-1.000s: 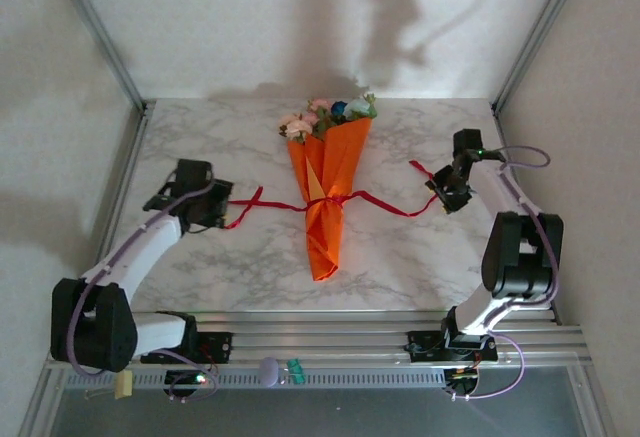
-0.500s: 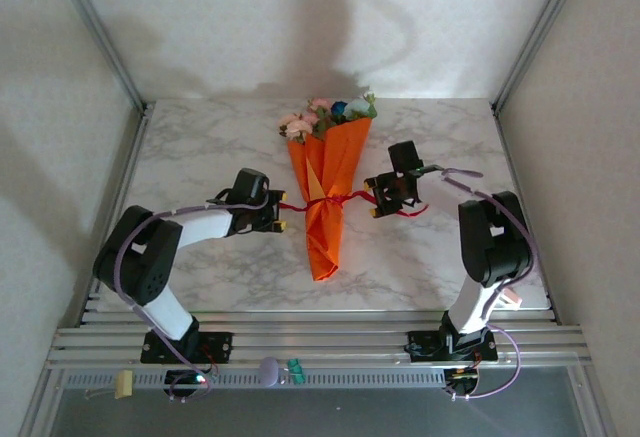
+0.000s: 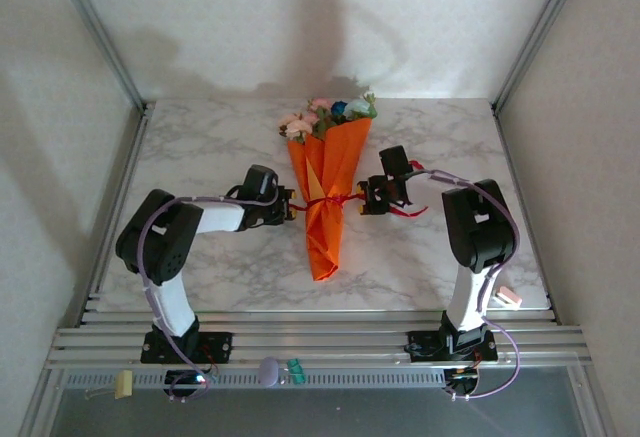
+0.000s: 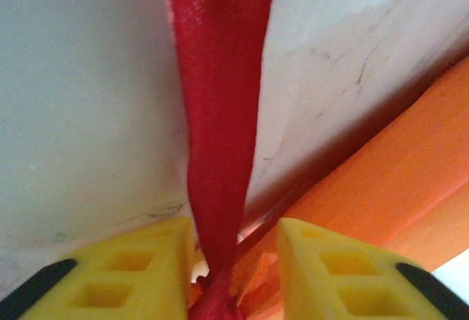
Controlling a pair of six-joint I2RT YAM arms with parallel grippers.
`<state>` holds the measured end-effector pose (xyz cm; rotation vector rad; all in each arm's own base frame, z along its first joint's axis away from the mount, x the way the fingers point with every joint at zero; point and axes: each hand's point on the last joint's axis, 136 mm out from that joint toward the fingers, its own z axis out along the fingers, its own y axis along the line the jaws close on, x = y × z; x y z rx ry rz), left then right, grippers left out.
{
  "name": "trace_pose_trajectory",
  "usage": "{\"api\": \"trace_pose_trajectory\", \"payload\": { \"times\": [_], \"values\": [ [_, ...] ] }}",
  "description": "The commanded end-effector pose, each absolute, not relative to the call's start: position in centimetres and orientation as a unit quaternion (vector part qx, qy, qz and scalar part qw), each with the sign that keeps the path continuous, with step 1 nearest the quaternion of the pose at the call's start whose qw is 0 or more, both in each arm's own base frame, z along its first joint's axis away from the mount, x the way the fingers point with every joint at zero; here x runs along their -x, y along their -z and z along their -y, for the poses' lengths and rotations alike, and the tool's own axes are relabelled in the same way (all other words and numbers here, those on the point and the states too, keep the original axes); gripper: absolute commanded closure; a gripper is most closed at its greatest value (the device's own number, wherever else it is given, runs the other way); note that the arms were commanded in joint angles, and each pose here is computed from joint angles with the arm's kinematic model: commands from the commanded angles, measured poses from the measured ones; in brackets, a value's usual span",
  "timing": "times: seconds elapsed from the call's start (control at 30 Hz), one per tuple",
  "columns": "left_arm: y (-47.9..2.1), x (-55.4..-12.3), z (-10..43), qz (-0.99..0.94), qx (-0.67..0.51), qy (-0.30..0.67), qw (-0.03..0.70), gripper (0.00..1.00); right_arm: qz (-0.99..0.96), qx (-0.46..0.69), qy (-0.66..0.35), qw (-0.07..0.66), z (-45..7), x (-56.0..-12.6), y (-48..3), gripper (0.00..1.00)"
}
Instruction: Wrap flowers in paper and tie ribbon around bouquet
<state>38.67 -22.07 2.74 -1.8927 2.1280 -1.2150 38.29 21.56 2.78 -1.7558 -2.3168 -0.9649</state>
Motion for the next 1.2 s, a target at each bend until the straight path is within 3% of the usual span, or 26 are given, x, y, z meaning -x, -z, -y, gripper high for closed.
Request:
{"api": "trace_pose_trajectory", "payload": {
  "times": [0.0,0.07,0.1,0.33,0.5,1.17],
  "values": [
    [-2.8,-39.2,23.1,-0.686,0.605,0.404,0.013,0.81,0.75,0.582,0.31,0.044,-22.0,-38.2,-2.1,0.74],
    [-3.1,-39.1,22.7,-0.682,0.611,0.401,0.022,1.0,0.752,0.586,0.3,0.032,-21.4,-38.1,-2.3,0.93],
    [-3.5,-39.2,22.3,-0.681,0.613,0.4,0.03,1.0,0.754,0.587,0.293,0.023,-20.9,-38.0,-2.6,1.0],
    [-7.9,-40.1,16.6,-0.644,0.626,0.424,0.116,1.0,0.756,0.588,0.283,-0.054,-16.4,-38.3,-4.0,1.0],
    [-7.9,-39.7,12.4,-0.616,0.64,0.44,0.132,1.0,0.749,0.59,0.29,-0.077,-13.5,-38.4,-3.8,1.0],
    [-9.0,-40.0,11.4,-0.612,0.618,0.476,0.13,1.0,0.715,0.608,0.324,-0.116,-10.5,-40.3,-4.2,1.0]
  ]
}}
